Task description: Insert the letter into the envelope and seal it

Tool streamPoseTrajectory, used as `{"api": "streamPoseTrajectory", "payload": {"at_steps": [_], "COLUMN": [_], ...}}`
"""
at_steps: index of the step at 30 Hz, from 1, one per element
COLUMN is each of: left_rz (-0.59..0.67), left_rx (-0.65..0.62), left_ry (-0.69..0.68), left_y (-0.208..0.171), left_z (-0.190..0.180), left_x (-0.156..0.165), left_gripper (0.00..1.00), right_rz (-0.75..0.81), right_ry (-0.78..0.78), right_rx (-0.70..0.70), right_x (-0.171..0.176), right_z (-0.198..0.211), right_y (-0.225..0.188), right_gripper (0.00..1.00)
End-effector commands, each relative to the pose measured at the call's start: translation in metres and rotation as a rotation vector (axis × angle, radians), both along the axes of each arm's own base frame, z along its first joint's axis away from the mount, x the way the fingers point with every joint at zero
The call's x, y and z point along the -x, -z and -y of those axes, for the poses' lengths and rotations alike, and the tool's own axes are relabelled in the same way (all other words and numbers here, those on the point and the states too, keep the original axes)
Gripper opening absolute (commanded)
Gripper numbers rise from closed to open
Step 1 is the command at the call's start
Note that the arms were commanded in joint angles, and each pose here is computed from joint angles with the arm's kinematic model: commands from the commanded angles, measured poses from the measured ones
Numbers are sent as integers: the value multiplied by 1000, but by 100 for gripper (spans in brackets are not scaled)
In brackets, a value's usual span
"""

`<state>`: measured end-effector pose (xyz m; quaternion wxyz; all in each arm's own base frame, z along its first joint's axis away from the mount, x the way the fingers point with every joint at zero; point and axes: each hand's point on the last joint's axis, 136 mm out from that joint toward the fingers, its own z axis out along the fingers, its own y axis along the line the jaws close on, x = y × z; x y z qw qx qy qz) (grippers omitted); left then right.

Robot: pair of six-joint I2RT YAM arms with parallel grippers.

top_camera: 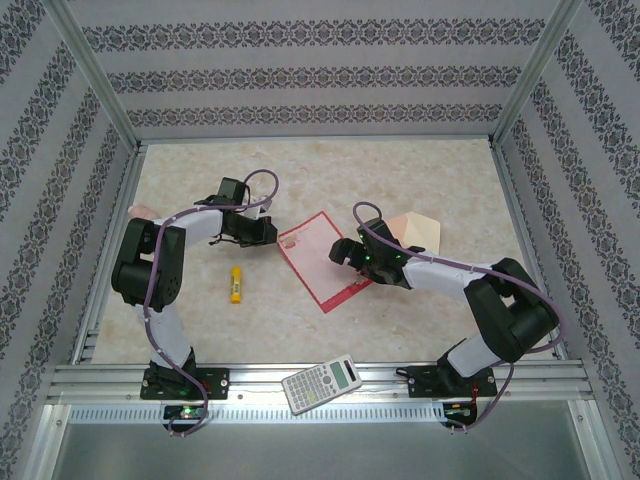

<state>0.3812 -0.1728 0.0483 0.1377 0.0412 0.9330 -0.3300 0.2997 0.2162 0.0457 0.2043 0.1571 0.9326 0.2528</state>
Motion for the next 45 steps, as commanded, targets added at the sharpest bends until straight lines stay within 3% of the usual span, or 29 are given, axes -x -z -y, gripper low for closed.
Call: {"api": "streamPoseTrajectory", "payload": {"at_steps": [1,11,22,34,45], "left_rz": [78,225,350,369,458], "left_rx": [21,6,-12,-62,-129], "left_ry": [-13,2,130,261,270], "left_y": [-24,-83,-132,-126,-144], "left_z": [0,-3,11,39,42], "left_x": [-8,-15,5,35,41], "left_gripper": [0,0,0,0,0], "right_rz": [43,16,-2,-89,-127], "right_ry": [18,88,204,234,266], "right_rx": [-5,-112,-311,-206,-166], "right_x": [-6,-14,-27,-20,-11], "right_z": [0,-7,-13,-2,5], "right_y": [-21,-61,-120,-135,-151], "right_gripper": [98,98,88,86,84]}}
